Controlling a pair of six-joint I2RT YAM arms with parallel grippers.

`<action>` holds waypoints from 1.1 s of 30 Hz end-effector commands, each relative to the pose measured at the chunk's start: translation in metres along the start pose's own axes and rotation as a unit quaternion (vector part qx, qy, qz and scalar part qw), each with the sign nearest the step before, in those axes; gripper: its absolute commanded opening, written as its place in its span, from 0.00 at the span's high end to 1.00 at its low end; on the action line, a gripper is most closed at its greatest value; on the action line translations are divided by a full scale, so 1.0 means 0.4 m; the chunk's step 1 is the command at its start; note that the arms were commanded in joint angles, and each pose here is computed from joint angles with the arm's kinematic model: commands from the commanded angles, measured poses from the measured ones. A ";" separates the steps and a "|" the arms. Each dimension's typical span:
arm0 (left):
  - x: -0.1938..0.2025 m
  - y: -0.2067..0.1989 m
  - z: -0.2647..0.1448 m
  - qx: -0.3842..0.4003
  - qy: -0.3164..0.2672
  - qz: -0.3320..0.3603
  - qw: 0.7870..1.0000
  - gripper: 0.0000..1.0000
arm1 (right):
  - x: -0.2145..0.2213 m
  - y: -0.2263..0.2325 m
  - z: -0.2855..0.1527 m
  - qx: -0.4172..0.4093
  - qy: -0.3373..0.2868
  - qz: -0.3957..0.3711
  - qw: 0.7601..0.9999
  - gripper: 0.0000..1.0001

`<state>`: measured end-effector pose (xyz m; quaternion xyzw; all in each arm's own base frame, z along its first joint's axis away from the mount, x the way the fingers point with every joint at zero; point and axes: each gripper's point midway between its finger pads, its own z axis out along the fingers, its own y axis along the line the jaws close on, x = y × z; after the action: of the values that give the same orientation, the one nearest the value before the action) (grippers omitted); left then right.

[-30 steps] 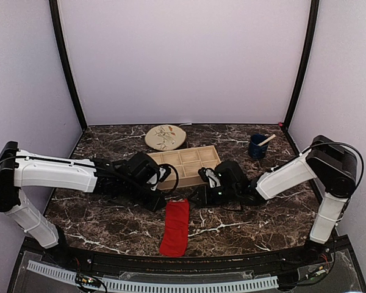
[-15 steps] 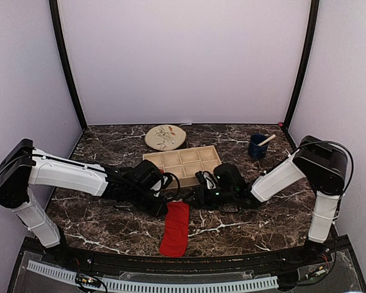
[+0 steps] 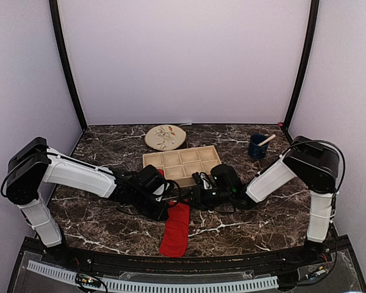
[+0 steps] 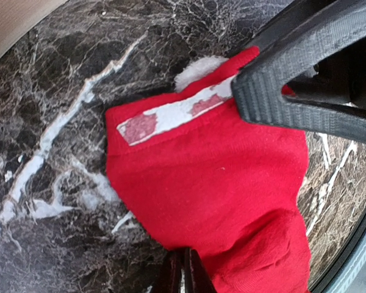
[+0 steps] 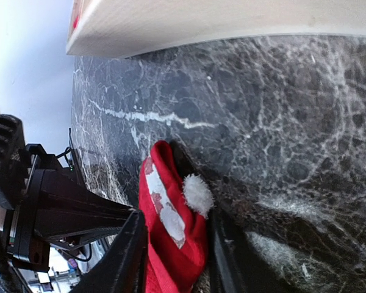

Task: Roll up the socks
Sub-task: Pick up the sock from the center of the board.

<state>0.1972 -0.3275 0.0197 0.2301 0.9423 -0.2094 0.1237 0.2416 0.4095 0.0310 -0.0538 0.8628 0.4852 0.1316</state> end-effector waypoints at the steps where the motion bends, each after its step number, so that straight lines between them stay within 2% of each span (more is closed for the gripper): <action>1: 0.001 0.006 0.003 0.008 0.000 0.000 1.000 0.95 | -0.011 0.004 0.009 -0.010 -0.001 0.003 1.000 0.73; 6: -0.015 0.012 -0.007 0.009 -0.010 -0.006 1.000 0.95 | -0.020 0.008 0.004 -0.011 -0.008 -0.002 1.000 0.90; 10: -0.043 0.021 -0.032 0.007 -0.032 -0.016 0.999 0.95 | -0.036 0.025 -0.013 -0.024 -0.022 -0.015 0.999 0.99; 17: -0.110 0.052 -0.113 -0.001 -0.092 -0.050 0.995 0.95 | -0.081 0.081 -0.072 -0.041 -0.065 -0.066 0.995 1.00; 21: -0.150 0.066 -0.174 -0.002 -0.132 -0.069 0.989 0.94 | -0.108 0.101 -0.112 -0.016 -0.081 -0.113 0.990 1.00; 25: -0.176 0.077 -0.223 -0.008 -0.160 -0.079 0.984 0.93 | -0.154 0.121 -0.188 0.065 -0.103 -0.196 0.973 1.00; 28: -0.187 0.084 -0.246 -0.013 -0.174 -0.083 0.981 0.92 | -0.213 0.181 -0.279 0.111 -0.146 -0.269 0.945 1.00; 33: -0.190 0.091 -0.258 -0.014 -0.181 -0.089 0.979 0.91 | -0.268 0.239 -0.395 0.162 -0.198 -0.341 0.904 1.00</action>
<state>0.2664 -0.2899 0.1205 0.1148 0.9216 -0.2522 0.2718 0.2832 0.3534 0.1997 -0.1863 0.8159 0.3708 0.4027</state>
